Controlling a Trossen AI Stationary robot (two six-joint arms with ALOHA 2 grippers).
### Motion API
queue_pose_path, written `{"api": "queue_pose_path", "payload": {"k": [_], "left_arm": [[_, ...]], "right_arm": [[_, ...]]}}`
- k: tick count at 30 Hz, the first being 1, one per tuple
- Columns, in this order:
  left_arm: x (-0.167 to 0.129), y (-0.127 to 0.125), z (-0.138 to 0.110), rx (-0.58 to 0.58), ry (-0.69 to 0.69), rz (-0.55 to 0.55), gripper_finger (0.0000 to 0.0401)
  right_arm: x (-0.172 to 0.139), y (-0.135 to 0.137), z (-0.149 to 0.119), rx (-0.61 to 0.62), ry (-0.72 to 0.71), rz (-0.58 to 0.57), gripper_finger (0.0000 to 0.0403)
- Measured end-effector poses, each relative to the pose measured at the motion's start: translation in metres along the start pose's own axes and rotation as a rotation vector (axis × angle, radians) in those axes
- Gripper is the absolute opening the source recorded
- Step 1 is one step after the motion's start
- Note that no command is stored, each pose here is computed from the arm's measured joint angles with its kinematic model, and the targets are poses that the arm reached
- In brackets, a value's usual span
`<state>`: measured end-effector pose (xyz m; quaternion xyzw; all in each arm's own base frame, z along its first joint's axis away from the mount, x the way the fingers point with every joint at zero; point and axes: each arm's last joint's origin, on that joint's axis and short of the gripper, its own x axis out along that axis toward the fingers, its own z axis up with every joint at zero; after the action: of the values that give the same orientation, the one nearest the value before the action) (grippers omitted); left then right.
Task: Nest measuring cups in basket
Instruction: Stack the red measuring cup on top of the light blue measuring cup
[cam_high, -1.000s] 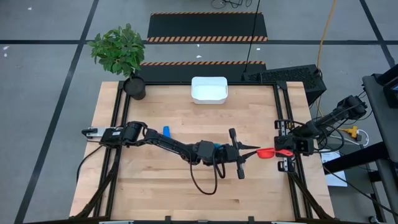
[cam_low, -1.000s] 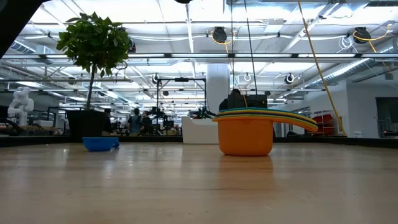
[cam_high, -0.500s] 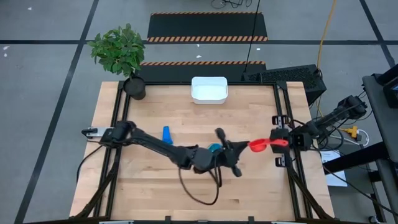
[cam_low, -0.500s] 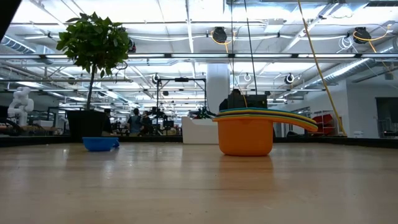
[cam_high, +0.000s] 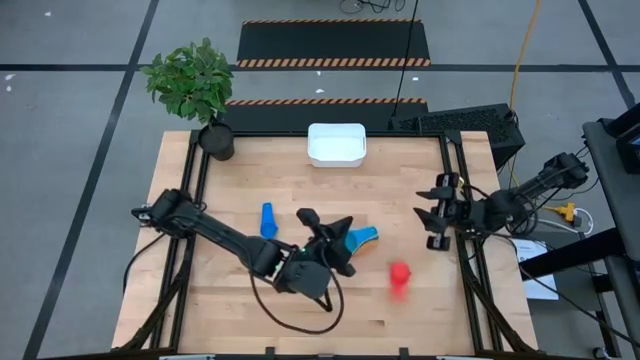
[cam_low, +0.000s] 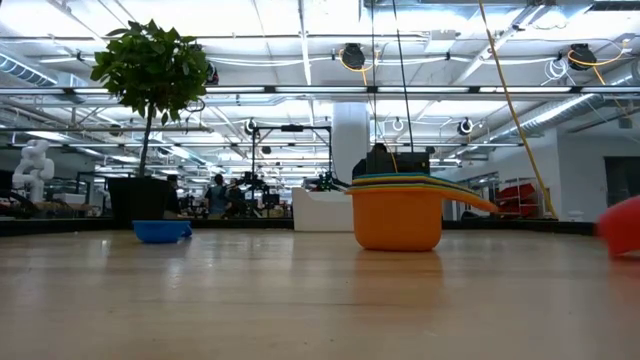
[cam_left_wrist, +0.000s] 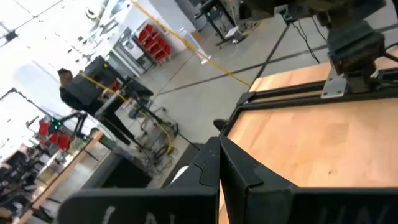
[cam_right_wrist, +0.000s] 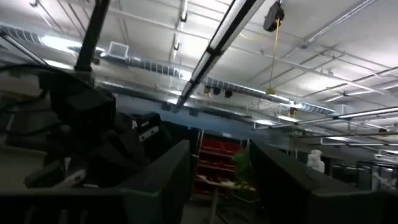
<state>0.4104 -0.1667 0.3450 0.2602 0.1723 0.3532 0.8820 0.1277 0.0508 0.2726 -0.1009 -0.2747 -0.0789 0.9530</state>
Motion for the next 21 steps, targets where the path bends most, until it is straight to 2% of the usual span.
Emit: {"api": "queue_pose_path", "payload": {"k": [6, 9, 12, 16, 21], "left_arm": [[0.000, 0.000, -0.011, -0.002, 0.052, -0.005, 0.0000], [0.001, 0.001, -0.015, -0.001, 0.071, -0.004, 0.0001], [0.002, 0.001, -0.018, 0.013, 0.086, -0.005, 0.0006], [0.002, 0.001, -0.021, 0.026, 0.097, -0.006, 0.0016], [0.002, 0.000, -0.022, 0.030, 0.100, -0.040, 0.0008]], "right_arm": [[0.005, 0.001, 0.002, -0.048, 0.100, -0.036, 0.0164], [0.012, 0.004, 0.006, -0.094, 0.253, -0.026, 0.0164], [0.017, 0.009, 0.007, -0.091, 0.473, 0.031, 0.0164], [0.013, 0.016, 0.010, 0.048, 0.743, 0.145, 0.0164], [0.000, 0.030, 0.013, 0.371, 1.029, 0.400, 0.0164]]}}
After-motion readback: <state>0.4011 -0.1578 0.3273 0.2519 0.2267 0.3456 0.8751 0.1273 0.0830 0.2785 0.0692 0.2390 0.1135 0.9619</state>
